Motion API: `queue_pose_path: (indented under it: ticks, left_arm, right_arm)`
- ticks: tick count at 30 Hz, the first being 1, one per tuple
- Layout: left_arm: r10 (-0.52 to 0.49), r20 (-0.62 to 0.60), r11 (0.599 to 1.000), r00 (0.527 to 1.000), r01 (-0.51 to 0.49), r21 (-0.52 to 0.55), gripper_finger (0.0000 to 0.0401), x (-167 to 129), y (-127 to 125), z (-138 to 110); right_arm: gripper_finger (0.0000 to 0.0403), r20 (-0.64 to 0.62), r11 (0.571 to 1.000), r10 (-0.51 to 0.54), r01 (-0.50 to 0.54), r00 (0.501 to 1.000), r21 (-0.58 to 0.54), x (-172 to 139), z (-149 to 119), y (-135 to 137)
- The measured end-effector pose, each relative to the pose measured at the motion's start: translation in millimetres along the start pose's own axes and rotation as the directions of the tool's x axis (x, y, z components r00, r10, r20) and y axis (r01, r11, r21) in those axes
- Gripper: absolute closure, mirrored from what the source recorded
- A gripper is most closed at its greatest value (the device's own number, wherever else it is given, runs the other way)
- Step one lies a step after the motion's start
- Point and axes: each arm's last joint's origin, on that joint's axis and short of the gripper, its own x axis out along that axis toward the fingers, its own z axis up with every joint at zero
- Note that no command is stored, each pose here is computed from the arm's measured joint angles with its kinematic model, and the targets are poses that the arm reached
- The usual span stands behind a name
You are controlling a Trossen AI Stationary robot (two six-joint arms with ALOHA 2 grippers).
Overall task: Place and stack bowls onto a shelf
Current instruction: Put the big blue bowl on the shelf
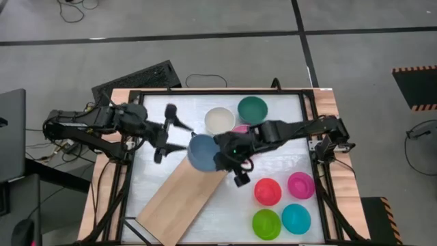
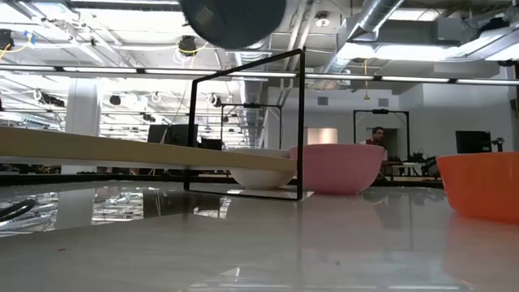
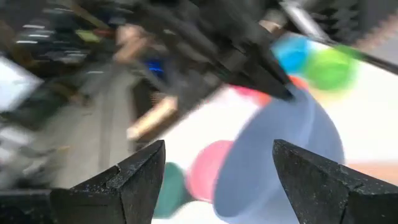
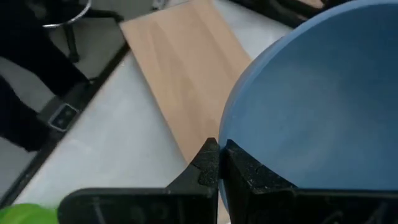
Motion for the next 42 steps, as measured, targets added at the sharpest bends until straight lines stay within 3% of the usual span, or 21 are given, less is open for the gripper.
queue_pose_path:
  ticks: [3, 9, 18, 26, 33, 37, 42]
  left_arm:
    - [-0.12, -0.006, 0.992, 0.993, 0.12, 0.031, 0.012, 3.4, -10.3, -1.2]
    - [-0.325, -0.055, 0.944, 0.944, 0.327, 0.035, 0.012, 6.8, -35.7, -1.7]
    - [-0.457, -0.115, 0.887, 0.882, 0.462, 0.016, 0.012, 29.9, -61.1, 0.7]
    - [-0.48, -0.245, 0.87, 0.843, 0.493, -0.008, 0.012, 70.7, -77.6, -9.1]
    - [-0.523, -0.292, 0.834, 0.801, 0.551, 0.017, 0.0125, 81.9, -84.9, -15.5]
    - [-0.524, -0.297, 0.825, 0.798, 0.562, 0.056, 0.0164, 84.8, -86.2, -16.2]
    - [-0.512, -0.324, 0.827, 0.796, 0.558, 0.065, 0.0245, 90.9, -87.9, -18.9]
  right_arm:
    - [0.0376, 0.011, 1.0, 0.021, -0.021, 1.0, 0.002, 13.0, 4.7, 10.8]
    - [0.0376, -0.088, 0.998, 0.069, -0.068, 0.994, 0.008, 40.5, -1.9, 26.5]
    - [0.0376, -0.155, 0.991, 0.112, -0.121, 0.982, -0.05, 66.7, -8.2, 34.9]
    - [0.0376, -0.14, 0.992, 0.11, -0.117, 0.984, -0.048, 78.0, -7.2, 35.7]
    - [0.0376, -0.153, 0.992, 0.109, -0.117, 0.982, -0.046, 80.4, -8.9, 35.0]
    - [0.0376, -0.155, 0.992, 0.11, -0.119, 0.982, -0.048, 81.1, -9.0, 35.3]
    - [0.0376, -0.151, 0.991, 0.11, -0.12, 0.982, -0.055, 81.2, -8.6, 35.9]
